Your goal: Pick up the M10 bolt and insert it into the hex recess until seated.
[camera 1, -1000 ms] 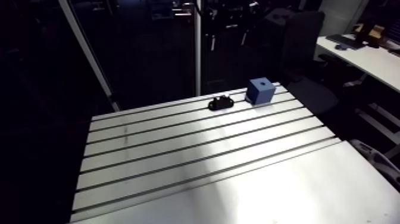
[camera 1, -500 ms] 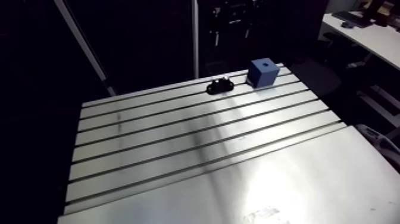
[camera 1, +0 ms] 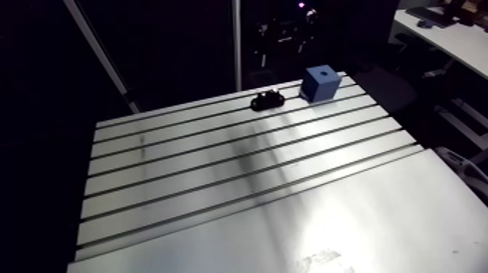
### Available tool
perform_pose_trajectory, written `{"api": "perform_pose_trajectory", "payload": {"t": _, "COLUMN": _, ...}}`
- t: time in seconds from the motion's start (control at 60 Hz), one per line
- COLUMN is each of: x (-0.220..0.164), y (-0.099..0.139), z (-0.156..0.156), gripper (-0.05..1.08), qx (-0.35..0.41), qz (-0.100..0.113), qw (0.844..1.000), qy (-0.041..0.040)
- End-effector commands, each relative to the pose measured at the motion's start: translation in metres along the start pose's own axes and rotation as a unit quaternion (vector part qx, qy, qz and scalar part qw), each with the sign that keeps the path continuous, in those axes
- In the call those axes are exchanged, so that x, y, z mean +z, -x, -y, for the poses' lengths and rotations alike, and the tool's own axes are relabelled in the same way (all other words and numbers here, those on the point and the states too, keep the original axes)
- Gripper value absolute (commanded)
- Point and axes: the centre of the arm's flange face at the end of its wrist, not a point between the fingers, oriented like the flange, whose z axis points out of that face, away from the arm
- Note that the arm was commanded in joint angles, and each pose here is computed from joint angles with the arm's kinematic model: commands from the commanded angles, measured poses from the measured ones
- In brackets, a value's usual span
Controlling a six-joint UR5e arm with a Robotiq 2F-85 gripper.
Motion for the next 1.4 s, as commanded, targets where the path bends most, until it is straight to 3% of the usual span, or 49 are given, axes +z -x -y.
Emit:
{"api": "perform_pose_trajectory", "payload": {"t": 0.017, "x": 0.017, "y": 0.010, "z": -0.001, "gripper": 0.01, "qx": 0.002, "qz": -0.013, "qw": 1.000, "qy": -0.0027}}
{"api": "perform_pose_trajectory", "payload": {"t": 0.283, "x": 0.031, "y": 0.015, "z": -0.011, "gripper": 0.02, "qx": 0.011, "qz": -0.009, "qw": 1.000, "qy": -0.0071}}
{"api": "perform_pose_trajectory", "payload": {"t": 0.45, "x": 0.035, "y": 0.017, "z": -0.017, "gripper": 0.08, "qx": 0.015, "qz": -0.005, "qw": 1.000, "qy": -0.0078}}
{"api": "perform_pose_trajectory", "payload": {"t": 0.617, "x": 0.039, "y": 0.017, "z": -0.015, "gripper": 0.21, "qx": 0.015, "qz": -0.004, "qw": 1.000, "qy": -0.0102}}
{"api": "perform_pose_trajectory", "payload": {"t": 1.4, "x": 0.055, "y": 0.016, "z": -0.007, "gripper": 0.36, "qx": 0.019, "qz": -0.005, "qw": 1.000, "qy": -0.0208}}
